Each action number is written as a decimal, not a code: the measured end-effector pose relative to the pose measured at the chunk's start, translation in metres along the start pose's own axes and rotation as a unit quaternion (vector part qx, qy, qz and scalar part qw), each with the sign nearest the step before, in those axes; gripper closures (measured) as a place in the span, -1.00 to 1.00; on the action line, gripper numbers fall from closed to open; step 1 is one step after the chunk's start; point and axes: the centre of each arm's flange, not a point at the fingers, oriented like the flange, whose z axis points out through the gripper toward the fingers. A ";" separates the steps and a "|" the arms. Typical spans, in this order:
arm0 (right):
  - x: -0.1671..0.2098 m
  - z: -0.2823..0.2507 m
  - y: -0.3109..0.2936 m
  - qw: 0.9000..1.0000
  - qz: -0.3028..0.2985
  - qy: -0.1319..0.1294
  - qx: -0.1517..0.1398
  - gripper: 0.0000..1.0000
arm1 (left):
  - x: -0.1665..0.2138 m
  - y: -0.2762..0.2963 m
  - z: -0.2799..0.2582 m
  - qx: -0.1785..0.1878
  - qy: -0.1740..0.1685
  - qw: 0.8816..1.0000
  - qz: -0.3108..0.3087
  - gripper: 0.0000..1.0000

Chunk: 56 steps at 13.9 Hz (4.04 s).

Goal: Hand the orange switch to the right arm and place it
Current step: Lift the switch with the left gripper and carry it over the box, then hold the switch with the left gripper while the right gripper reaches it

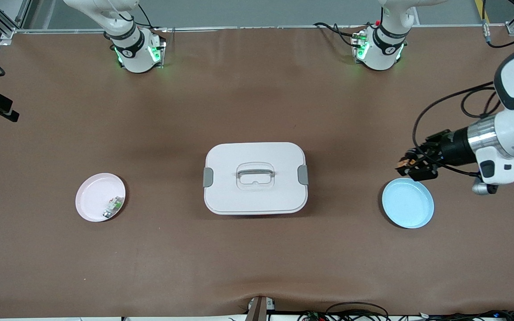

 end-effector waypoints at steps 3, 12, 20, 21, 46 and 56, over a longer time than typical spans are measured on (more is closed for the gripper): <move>0.000 0.000 0.000 1.000 -0.001 0.001 0.000 -1.00 | -0.049 0.020 0.014 0.002 -0.028 0.998 -0.058 -0.45; 0.001 -0.001 0.003 1.000 0.001 0.004 0.000 -1.00 | -0.175 0.077 0.067 -0.047 -0.120 0.965 -0.230 -0.45; 0.002 -0.002 0.017 0.997 0.018 0.013 0.076 -1.00 | -0.275 0.108 0.149 -0.085 -0.150 0.931 -0.323 -0.45; 0.003 0.001 0.020 0.996 0.017 0.012 0.089 -1.00 | -0.286 0.109 0.159 -0.088 -0.153 0.932 -0.318 -0.45; -0.027 0.151 -0.143 0.927 0.003 -0.064 0.370 -1.00 | -0.377 0.108 0.247 -0.125 -0.175 0.935 -0.283 -0.45; -0.056 0.155 -0.262 0.935 0.038 -0.027 0.353 -1.00 | -0.374 0.110 0.244 -0.128 -0.176 0.934 -0.285 -0.45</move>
